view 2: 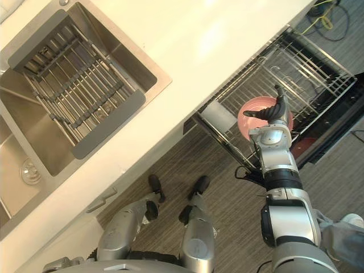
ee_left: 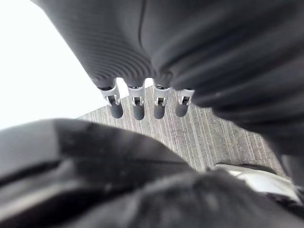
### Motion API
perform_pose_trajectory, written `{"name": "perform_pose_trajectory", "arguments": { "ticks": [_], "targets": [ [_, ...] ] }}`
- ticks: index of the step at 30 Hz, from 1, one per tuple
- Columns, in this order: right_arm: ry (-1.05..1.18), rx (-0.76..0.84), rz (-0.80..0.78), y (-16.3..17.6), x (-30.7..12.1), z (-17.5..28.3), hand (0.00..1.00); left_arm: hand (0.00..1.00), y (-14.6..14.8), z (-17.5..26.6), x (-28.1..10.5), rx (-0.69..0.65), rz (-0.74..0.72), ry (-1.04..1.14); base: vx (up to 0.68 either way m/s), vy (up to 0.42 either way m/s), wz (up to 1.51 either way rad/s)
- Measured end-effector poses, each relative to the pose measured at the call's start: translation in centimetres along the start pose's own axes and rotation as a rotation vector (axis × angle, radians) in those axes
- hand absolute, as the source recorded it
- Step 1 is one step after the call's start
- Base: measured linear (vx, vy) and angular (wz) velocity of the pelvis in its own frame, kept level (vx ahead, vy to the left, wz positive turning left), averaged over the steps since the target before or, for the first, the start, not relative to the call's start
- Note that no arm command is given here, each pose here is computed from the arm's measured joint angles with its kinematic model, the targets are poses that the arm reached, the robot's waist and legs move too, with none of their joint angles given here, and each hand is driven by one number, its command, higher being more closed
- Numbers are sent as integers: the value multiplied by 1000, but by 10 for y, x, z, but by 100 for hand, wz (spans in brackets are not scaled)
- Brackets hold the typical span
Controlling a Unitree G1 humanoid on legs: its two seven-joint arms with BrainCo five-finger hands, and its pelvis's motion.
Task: Walk over to the sink, pick up the cup, carry it to the dishwasher, place the cup inside the dishwasher, then close the dishwasher door
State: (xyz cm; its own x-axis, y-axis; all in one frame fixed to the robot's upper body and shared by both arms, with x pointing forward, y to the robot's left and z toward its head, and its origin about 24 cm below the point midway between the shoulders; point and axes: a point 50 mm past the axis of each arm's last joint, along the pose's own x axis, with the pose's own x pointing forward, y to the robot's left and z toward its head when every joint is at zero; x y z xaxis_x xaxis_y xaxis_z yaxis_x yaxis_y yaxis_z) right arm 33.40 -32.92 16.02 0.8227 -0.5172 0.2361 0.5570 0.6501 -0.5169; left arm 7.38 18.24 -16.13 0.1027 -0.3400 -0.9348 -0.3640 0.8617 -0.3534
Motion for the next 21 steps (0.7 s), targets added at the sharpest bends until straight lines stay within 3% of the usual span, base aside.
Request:
{"name": "perform_pose_trajectory", "arguments": {
  "ticks": [7, 12, 16, 21],
  "targets": [
    [-28, 129, -98, -28, -14, -2, 0, 0, 30, -20, -8, -65, 82, 31, 29, 7, -11],
    [108, 269, -182, -54, -17, -24, 0, 0, 40, -38, -10, -108, 98, 93, 44, -10, -12],
    [355, 466, -286, -89, -39, -89, 0, 0, 39, -55, -8, -137, 101, 132, 20, 18, -11],
    [569, 576, -285, -99, -82, -153, 0, 0, 40, -66, -7, -185, 136, 162, 5, 36, -23]
  ]
}}
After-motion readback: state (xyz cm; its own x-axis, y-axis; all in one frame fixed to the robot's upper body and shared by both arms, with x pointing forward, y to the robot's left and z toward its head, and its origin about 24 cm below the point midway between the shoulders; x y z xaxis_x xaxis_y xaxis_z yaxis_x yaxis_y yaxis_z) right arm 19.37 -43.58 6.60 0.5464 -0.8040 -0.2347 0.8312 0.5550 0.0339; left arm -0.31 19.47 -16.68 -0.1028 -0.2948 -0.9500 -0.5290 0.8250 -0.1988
